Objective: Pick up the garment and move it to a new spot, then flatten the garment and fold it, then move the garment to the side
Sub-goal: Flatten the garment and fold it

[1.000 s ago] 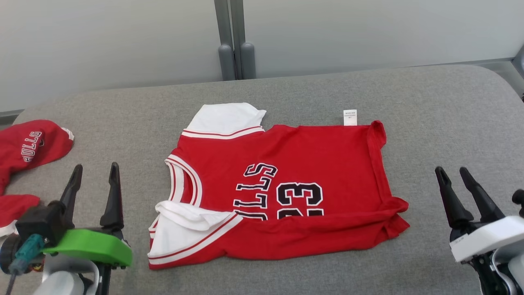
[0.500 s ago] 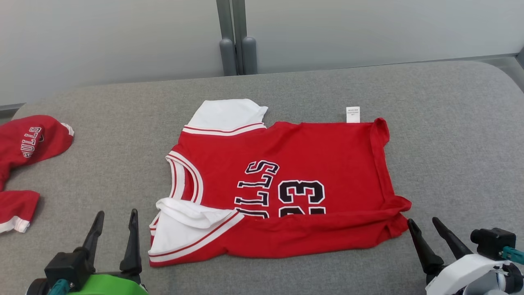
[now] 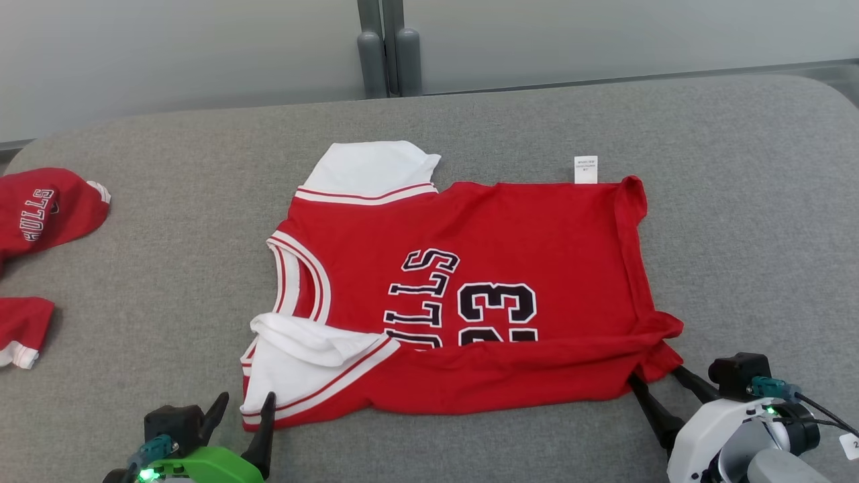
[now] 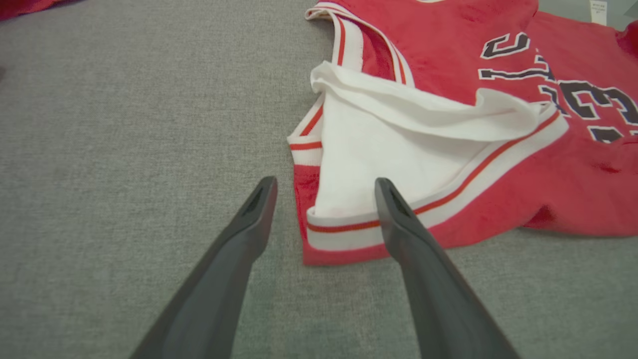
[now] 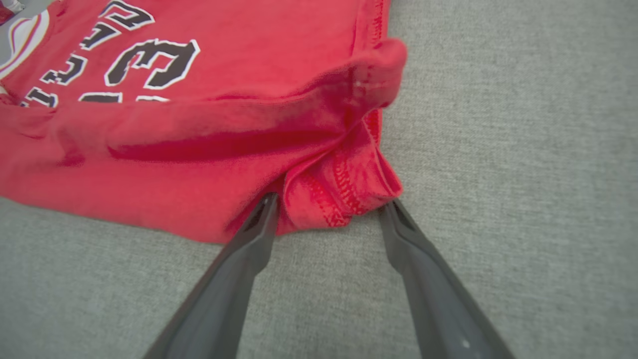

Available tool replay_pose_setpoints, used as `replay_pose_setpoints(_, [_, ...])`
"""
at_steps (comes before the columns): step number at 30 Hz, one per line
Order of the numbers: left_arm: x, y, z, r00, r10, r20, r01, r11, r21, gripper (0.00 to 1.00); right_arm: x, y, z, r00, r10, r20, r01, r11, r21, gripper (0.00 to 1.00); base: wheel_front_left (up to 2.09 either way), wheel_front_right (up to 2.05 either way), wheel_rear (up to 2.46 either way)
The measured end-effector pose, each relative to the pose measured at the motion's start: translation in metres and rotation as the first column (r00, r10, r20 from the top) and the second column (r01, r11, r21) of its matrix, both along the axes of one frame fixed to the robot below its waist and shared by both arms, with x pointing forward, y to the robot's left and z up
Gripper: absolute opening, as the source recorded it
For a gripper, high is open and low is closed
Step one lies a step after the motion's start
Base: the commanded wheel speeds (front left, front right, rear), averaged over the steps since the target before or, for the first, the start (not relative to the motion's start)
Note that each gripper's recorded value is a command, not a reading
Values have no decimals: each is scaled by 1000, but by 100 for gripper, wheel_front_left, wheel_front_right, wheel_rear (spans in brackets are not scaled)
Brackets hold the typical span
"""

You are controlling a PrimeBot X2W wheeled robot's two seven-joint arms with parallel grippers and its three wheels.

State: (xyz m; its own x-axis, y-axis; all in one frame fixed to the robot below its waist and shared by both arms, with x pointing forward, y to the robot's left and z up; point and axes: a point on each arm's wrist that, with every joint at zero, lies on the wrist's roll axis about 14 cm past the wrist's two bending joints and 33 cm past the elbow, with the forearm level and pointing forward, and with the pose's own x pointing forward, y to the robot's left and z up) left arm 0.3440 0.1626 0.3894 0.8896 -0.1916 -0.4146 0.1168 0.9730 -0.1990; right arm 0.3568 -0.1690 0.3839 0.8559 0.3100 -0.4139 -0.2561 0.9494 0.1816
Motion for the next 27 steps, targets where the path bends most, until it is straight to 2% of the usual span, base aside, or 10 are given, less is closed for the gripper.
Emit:
replay_pose_setpoints(7, [-8, 2, -26, 991, -10, -131, 11, 1000, 2, 100, 0, 3, -6, 1000, 19, -9, -19, 1000, -13, 100, 0, 0, 0])
replay_pose_setpoints(9, [-9, 0, -29, 989, -24, -146, 23, 1000, -9, 96, 0, 2, -7, 1000, 15, -9, -15, 1000, -17, 73, 0, 0, 0])
replay_pose_setpoints(10, [-9, -1, -28, 989, -27, -146, 26, 1000, -12, 53, 1, 1, -6, 1000, 12, -5, -13, 1000, -17, 49, 0, 0, 0])
replay_pose_setpoints(12, [-8, -3, -28, 989, -34, -146, 32, 999, -17, 18, 4, -1, -5, 1000, 5, 2, -5, 1000, -18, 33, 0, 0, 0])
replay_pose_setpoints(13, [-8, -4, -29, 988, -37, -152, 34, 999, -23, 11, 3, -1, -6, 1000, 4, 1, -4, 1000, -18, 29, 0, 0, 0])
replay_pose_setpoints(14, [-9, -5, -30, 986, -41, -160, 37, 999, -28, 0, 3, -1, -7, 1000, 1, 0, -1, 1000, -16, 13, 0, 0, 0])
replay_pose_setpoints(16, [-11, -6, -32, 983, -46, -176, 39, 998, -41, 0, 4, 1, -5, 1000, -5, 7, 5, 1000, -4, 0, 0, 0, 0])
replay_pose_setpoints(27, [-8, 3, -22, 989, -24, -146, 16, 998, -54, 0, 10, -11, 5, 997, -69, 44, 67, 997, 38, 0, 0, 0, 0])
